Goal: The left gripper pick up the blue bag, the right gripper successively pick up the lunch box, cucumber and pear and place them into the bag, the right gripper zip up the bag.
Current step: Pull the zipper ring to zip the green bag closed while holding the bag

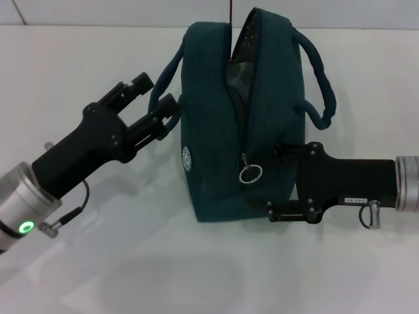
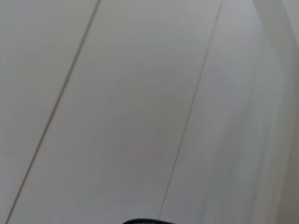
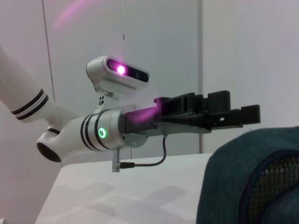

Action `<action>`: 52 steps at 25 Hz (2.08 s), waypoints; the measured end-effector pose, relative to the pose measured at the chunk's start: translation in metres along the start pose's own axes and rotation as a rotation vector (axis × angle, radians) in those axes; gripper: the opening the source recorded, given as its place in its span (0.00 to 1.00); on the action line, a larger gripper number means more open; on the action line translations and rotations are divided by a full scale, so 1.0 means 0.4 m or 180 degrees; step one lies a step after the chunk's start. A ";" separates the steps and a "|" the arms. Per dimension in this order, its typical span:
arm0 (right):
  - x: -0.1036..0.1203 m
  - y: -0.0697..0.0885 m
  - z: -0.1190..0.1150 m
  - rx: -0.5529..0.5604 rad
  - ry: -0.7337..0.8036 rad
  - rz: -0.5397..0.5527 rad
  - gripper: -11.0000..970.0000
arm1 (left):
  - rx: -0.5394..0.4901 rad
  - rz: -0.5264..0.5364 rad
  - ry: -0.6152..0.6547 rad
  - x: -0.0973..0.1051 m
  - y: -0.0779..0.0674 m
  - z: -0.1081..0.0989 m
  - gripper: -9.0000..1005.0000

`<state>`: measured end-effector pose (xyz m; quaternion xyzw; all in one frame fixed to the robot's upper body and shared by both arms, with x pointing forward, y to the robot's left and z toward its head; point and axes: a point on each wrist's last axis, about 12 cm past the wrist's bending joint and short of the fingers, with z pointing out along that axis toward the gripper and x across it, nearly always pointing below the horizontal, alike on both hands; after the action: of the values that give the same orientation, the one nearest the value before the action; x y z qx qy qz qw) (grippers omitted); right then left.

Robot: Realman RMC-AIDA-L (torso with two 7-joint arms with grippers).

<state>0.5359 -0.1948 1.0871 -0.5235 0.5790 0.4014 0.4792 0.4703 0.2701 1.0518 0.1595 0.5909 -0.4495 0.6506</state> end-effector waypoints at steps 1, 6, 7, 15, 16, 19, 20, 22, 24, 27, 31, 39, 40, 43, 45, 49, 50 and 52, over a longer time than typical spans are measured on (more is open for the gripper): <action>-0.002 0.000 0.000 -0.0004 -0.0006 -0.0011 0.73 | -0.0013 -0.0009 0.0001 0.002 -0.002 -0.005 0.68; -0.003 -0.004 -0.002 0.0027 0.0011 -0.0063 0.73 | -0.0209 0.0091 0.0044 0.030 -0.025 -0.064 0.76; -0.004 -0.004 -0.002 0.0030 0.0012 -0.0072 0.73 | -0.0242 0.0094 0.0051 0.035 -0.030 -0.074 0.76; -0.004 -0.010 0.001 0.0044 0.0052 -0.0123 0.73 | -0.0327 0.0017 0.0232 0.072 -0.052 -0.107 0.76; -0.004 -0.012 0.000 0.0062 0.0047 -0.0125 0.73 | -0.0323 0.0049 0.0287 0.079 -0.057 -0.112 0.76; -0.009 -0.017 0.004 0.0115 0.0036 -0.0165 0.73 | -0.0261 0.0095 0.0472 0.099 -0.067 -0.114 0.76; -0.010 -0.019 0.006 0.0126 0.0034 -0.0177 0.73 | -0.0242 0.0076 0.0540 0.107 -0.070 -0.114 0.76; -0.016 -0.025 0.009 0.0180 0.0020 -0.0199 0.73 | -0.0236 0.0045 0.0615 0.117 -0.073 -0.114 0.76; -0.021 -0.034 0.009 0.0266 -0.0006 -0.0204 0.73 | -0.0280 0.0033 0.0695 0.129 -0.073 -0.114 0.76; -0.029 -0.047 0.010 0.0397 -0.0077 -0.0215 0.73 | -0.0288 0.0056 0.0854 0.148 -0.075 -0.112 0.76; -0.039 -0.060 0.015 0.0480 -0.0154 -0.0213 0.73 | -0.0233 0.0044 0.1015 0.165 -0.072 -0.092 0.76; -0.056 -0.073 0.037 0.0425 -0.0200 -0.0198 0.73 | -0.0279 0.0057 0.1061 0.165 -0.040 -0.034 0.76; -0.058 -0.074 0.039 0.0424 -0.0210 -0.0191 0.73 | -0.0297 0.0071 0.1047 0.162 -0.034 -0.026 0.76; -0.060 -0.077 0.044 0.0417 -0.0228 -0.0171 0.73 | -0.0326 0.0096 0.1029 0.155 -0.022 -0.009 0.76; -0.063 -0.084 0.050 0.0428 -0.0208 -0.0171 0.73 | -0.0323 0.0114 0.1056 0.154 -0.014 0.004 0.76; -0.065 -0.091 0.054 0.0440 -0.0188 -0.0177 0.73 | -0.0274 0.0104 0.1106 0.152 -0.007 0.024 0.76; -0.066 -0.092 0.055 0.0439 -0.0188 -0.0184 0.73 | -0.0262 0.0085 0.1116 0.152 -0.007 0.028 0.76; -0.067 -0.092 0.057 0.0439 -0.0187 -0.0195 0.73 | -0.0232 0.0037 0.1138 0.151 -0.004 0.039 0.76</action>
<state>0.5754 -0.1717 1.1096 -0.4947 0.5747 0.3608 0.5430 0.4724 0.2337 1.0011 0.2165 0.7122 -0.3884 0.5432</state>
